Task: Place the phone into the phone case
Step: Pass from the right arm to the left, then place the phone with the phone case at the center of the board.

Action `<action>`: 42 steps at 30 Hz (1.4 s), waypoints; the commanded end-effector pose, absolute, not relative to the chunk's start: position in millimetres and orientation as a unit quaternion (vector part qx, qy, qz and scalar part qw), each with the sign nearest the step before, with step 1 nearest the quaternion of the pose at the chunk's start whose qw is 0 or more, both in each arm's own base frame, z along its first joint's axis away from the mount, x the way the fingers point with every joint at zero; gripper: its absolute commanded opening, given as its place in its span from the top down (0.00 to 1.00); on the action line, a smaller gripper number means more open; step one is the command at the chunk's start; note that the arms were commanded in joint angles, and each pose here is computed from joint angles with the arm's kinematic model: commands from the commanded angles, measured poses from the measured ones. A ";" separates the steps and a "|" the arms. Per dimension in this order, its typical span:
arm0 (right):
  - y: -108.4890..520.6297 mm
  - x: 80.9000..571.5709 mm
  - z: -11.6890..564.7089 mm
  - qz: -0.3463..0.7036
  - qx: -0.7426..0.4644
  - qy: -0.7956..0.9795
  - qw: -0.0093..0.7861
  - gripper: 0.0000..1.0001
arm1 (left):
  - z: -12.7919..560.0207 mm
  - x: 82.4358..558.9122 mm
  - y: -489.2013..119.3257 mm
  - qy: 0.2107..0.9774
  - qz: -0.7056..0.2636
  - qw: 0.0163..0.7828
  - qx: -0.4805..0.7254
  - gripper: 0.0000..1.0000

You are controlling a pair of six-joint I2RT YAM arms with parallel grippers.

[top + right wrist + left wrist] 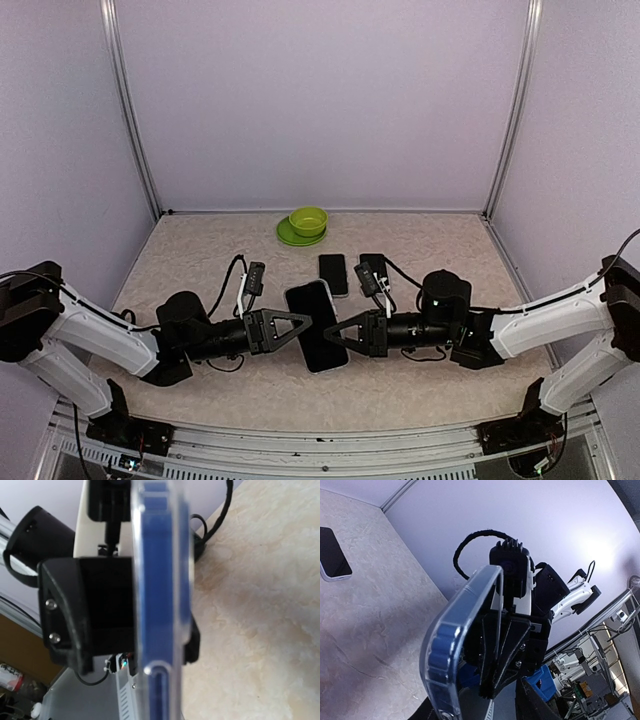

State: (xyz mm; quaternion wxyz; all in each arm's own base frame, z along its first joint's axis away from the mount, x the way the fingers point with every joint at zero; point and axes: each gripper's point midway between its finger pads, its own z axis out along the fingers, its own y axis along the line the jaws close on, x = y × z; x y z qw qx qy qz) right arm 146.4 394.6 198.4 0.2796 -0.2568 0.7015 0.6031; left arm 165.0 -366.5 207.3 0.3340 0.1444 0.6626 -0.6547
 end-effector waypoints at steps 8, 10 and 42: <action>399.9 151.5 225.8 0.639 -0.235 0.659 0.321 1.00 | 223.2 162.5 -370.3 0.639 -0.671 0.344 0.155 0.74; 401.5 151.7 223.1 0.638 -0.235 0.661 0.318 1.00 | 223.2 163.0 -369.9 0.639 -0.670 0.344 0.154 0.80; 378.8 167.1 197.5 0.519 -0.262 0.734 0.351 0.24 | 196.0 253.1 -326.6 0.773 -0.528 0.332 0.113 1.00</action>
